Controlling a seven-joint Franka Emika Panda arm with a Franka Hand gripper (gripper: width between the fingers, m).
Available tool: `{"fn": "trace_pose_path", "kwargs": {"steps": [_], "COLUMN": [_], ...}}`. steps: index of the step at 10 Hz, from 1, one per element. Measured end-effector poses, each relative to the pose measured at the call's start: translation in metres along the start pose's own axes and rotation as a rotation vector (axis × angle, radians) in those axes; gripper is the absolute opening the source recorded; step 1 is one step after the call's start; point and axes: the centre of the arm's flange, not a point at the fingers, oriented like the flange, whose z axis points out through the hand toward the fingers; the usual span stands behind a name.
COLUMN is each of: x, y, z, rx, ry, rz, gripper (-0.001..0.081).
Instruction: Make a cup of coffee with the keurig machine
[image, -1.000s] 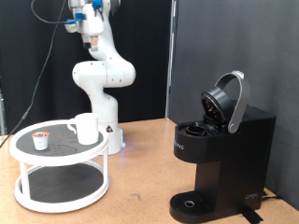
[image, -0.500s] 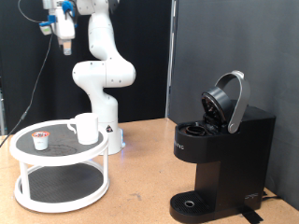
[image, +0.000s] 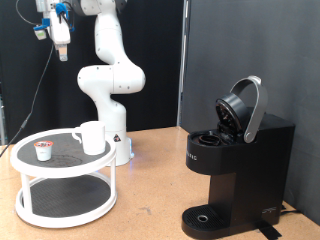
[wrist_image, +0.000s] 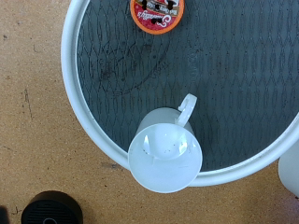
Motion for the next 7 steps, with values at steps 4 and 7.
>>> {"fn": "trace_pose_path", "kwargs": {"steps": [4,7], "x": [0.017,0.027], "y": [-0.019,-0.040], "z": [0.039,0.078], "rx": [0.023,0.063], "ry": [0.038,0.072], "rz": [0.018,0.029], "gripper": [0.0734,0.0734]}}
